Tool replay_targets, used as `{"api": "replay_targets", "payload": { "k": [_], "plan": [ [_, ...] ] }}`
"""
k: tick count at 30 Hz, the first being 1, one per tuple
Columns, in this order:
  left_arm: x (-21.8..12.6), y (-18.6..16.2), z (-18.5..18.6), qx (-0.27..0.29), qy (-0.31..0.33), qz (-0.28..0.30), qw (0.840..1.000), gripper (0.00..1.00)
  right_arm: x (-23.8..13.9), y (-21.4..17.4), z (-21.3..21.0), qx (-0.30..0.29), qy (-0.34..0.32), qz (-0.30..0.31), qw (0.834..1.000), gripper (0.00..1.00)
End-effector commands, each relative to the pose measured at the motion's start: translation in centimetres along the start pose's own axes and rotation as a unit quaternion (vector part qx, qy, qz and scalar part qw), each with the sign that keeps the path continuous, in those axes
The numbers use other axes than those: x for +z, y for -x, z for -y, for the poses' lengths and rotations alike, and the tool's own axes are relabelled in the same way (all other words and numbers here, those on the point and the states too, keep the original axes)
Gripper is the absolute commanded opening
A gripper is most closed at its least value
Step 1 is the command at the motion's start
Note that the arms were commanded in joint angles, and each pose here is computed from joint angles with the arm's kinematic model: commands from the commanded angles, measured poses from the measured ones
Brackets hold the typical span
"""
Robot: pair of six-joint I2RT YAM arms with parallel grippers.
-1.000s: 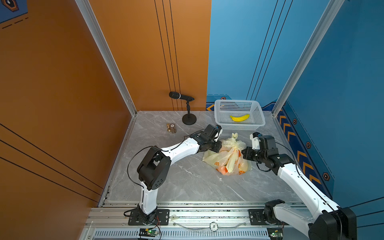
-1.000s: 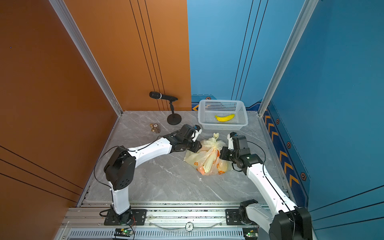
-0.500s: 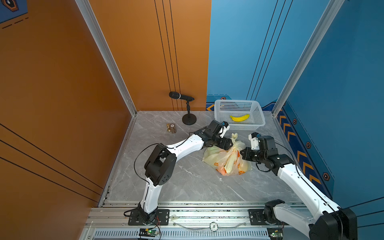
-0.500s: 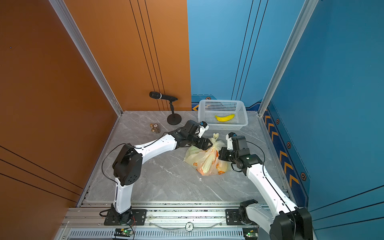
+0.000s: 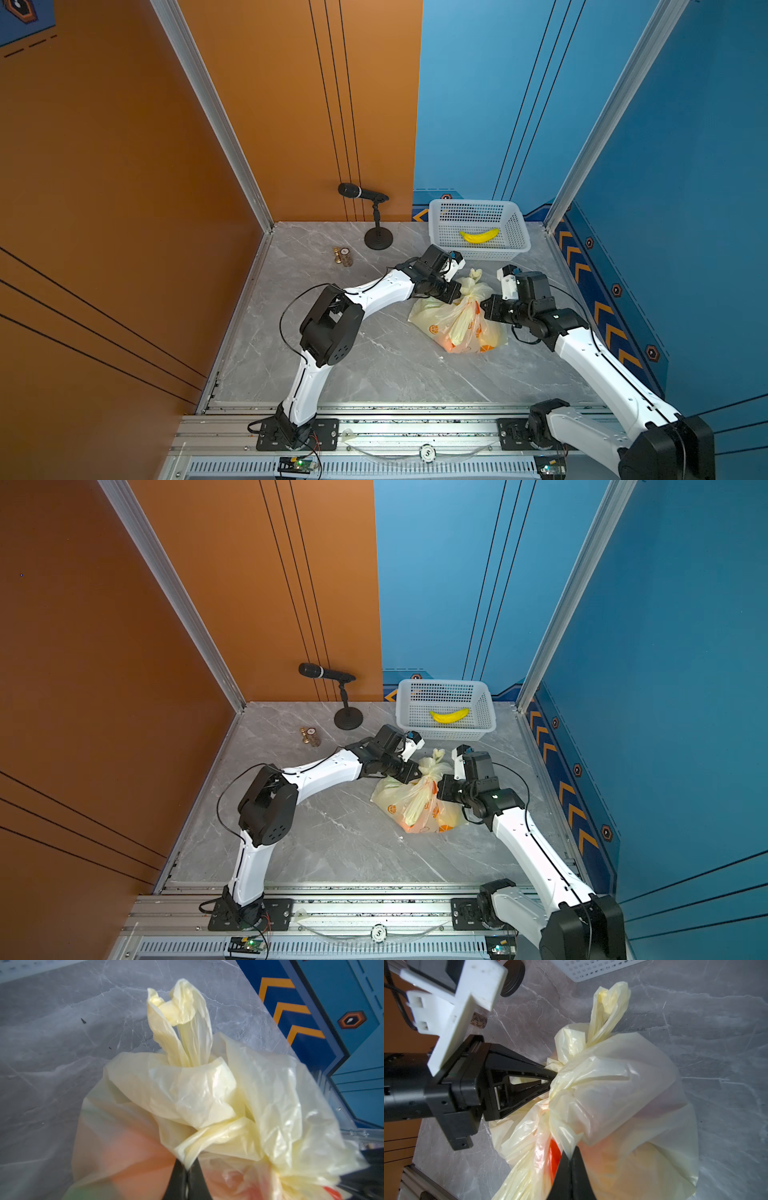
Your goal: Untie the knot of the plastic bag and take out the fruit
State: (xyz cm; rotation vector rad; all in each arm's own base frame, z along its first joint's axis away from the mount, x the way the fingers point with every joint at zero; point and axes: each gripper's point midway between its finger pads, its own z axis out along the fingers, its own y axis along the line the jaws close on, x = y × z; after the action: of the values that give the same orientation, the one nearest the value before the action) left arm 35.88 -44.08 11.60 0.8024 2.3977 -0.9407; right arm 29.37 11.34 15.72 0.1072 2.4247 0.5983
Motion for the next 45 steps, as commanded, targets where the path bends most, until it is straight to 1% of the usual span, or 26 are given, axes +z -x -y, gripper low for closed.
{"api": "replay_targets", "payload": {
  "k": [1, 5, 11, 14, 18, 20, 22, 23, 25, 26, 27, 29, 32, 35, 37, 41, 45],
  "plan": [
    [-1.2, 0.6, -0.7, -0.008, 0.025, 0.014, 1.0, 0.0, -0.1, -0.2, 1.1, 0.001, -0.025, 0.007, 1.0, 0.02],
    [-2.4, 0.7, -2.5, -0.018, 0.059, 0.03, 0.998, 0.0, -0.6, -0.4, 2.6, 0.015, -0.05, 0.018, 0.998, 0.02],
    [-4.7, -0.6, -6.4, -0.02, 0.153, 0.033, 0.987, 0.0, -1.3, -0.7, 5.7, 0.064, -0.081, 0.036, 0.994, 0.03],
    [-5.6, -0.9, -7.6, -0.034, 0.165, 0.038, 0.985, 0.0, -1.3, -1.0, 6.5, 0.08, -0.082, 0.031, 0.993, 0.03],
    [-6.9, -0.6, -7.9, -0.039, 0.174, 0.055, 0.982, 0.0, -1.3, -1.2, 7.1, 0.094, -0.089, 0.028, 0.991, 0.03],
    [-7.5, -0.3, -7.6, -0.039, 0.174, 0.064, 0.982, 0.0, -1.5, -1.0, 7.2, 0.099, -0.09, 0.03, 0.991, 0.04],
    [-8.1, 0.3, -6.6, -0.034, 0.16, 0.074, 0.984, 0.0, -1.9, -0.6, 6.8, 0.099, -0.086, 0.034, 0.991, 0.07],
    [-8.5, 0.7, -5.8, -0.028, 0.153, 0.08, 0.985, 0.03, -2.3, -0.3, 6.5, 0.097, -0.084, 0.039, 0.991, 0.1],
    [-9.3, 1.7, -4.0, -0.002, 0.143, 0.097, 0.985, 0.22, -3.3, 0.7, 5.9, 0.087, -0.082, 0.053, 0.991, 0.17],
    [-9.7, 2.1, -3.1, 0.01, 0.138, 0.105, 0.985, 0.29, -3.8, 1.1, 5.6, 0.081, -0.084, 0.061, 0.991, 0.2],
    [-10.0, 2.6, -2.1, 0.023, 0.133, 0.112, 0.984, 0.36, -4.3, 1.6, 5.3, 0.072, -0.086, 0.07, 0.991, 0.24],
    [-10.3, 3.3, -0.5, 0.038, 0.121, 0.122, 0.984, 0.42, -4.9, 2.5, 4.5, 0.056, -0.086, 0.08, 0.992, 0.31],
    [-10.0, 3.7, 1.2, 0.045, 0.113, 0.12, 0.985, 0.46, -4.8, 3.3, 3.2, 0.036, -0.075, 0.07, 0.994, 0.41],
    [-9.0, 3.8, 2.6, 0.055, 0.107, 0.109, 0.987, 0.5, -3.5, 3.6, 2.0, 0.02, -0.058, 0.04, 0.997, 0.52],
    [-8.2, 3.6, 3.0, 0.062, 0.116, 0.096, 0.987, 0.52, -2.6, 3.9, 1.3, 0.014, -0.046, 0.018, 0.999, 0.57],
    [-7.1, 2.6, 2.3, 0.057, 0.158, 0.069, 0.983, 0.55, -0.6, 4.2, 0.7, 0.016, -0.049, -0.022, 0.998, 0.61],
    [-6.0, 1.5, 1.8, 0.045, 0.154, 0.052, 0.986, 0.58, 1.2, 3.8, 0.8, 0.023, -0.052, -0.039, 0.998, 0.61]
  ]
}}
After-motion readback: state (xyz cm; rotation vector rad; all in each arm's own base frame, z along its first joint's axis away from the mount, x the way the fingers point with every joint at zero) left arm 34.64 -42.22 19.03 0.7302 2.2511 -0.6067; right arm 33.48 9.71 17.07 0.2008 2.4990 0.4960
